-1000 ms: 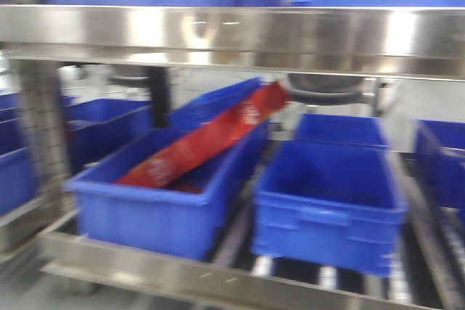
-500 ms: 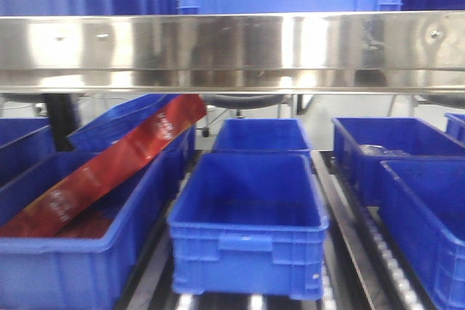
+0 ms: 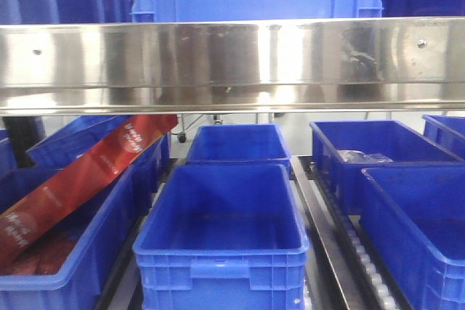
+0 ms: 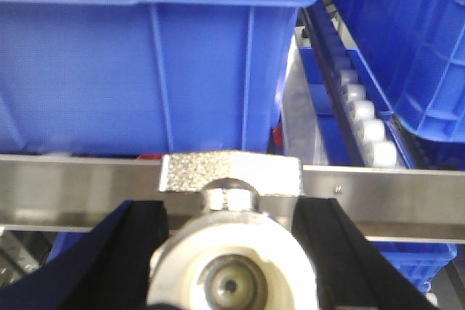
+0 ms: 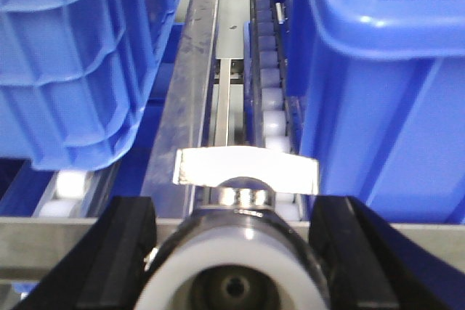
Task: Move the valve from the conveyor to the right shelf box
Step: 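Hold both valves while the base drives up to the blue-box shelf, then lower both held valves down into blue boxes on the shelf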
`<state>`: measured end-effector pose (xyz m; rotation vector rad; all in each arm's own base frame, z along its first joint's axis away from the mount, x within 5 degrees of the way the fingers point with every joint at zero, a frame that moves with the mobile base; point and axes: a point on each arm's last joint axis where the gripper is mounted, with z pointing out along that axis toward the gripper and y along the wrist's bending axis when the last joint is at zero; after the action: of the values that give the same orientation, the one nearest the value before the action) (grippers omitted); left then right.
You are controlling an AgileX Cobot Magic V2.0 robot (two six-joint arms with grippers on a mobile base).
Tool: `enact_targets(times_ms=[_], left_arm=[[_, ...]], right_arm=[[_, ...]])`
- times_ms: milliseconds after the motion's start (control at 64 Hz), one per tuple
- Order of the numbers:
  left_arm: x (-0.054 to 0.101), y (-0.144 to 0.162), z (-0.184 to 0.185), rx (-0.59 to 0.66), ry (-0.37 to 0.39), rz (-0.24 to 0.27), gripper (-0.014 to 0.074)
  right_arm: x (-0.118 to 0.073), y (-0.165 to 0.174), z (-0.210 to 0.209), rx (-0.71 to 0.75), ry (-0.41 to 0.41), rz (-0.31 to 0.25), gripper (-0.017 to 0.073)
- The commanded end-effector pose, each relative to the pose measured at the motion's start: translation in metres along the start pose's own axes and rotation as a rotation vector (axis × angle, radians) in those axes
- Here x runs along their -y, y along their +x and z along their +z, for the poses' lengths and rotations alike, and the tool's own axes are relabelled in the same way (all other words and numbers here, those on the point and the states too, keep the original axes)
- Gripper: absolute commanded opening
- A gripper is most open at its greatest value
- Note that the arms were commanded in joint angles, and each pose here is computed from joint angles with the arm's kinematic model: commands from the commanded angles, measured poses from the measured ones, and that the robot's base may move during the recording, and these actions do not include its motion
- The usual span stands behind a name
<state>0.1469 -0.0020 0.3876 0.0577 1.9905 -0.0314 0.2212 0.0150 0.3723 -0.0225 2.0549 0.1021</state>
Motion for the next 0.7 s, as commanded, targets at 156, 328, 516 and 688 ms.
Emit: enact_targets(times_ms=[156, 328, 516, 688], left_arm=[[0.0004, -0.0064, -0.0031, 0.063, 0.000, -0.004, -0.0111], [0.0004, -0.0064, -0.0031, 0.063, 0.000, -0.004, -0.0111], [0.0004, -0.0064, -0.0031, 0.063, 0.000, -0.004, -0.0111], [0.0004, -0.0064, -0.0031, 0.063, 0.000, -0.004, -0.0111]], right_arm=[[0.0004, -0.0098, -0.0066, 0.093, 0.005, -0.010, -0.0162], [0.0004, -0.0098, -0.0066, 0.093, 0.005, -0.010, -0.0162], [0.0004, -0.0098, -0.0066, 0.093, 0.005, -0.010, -0.0162], [0.0004, -0.0098, -0.0066, 0.093, 0.005, -0.010, -0.0162]])
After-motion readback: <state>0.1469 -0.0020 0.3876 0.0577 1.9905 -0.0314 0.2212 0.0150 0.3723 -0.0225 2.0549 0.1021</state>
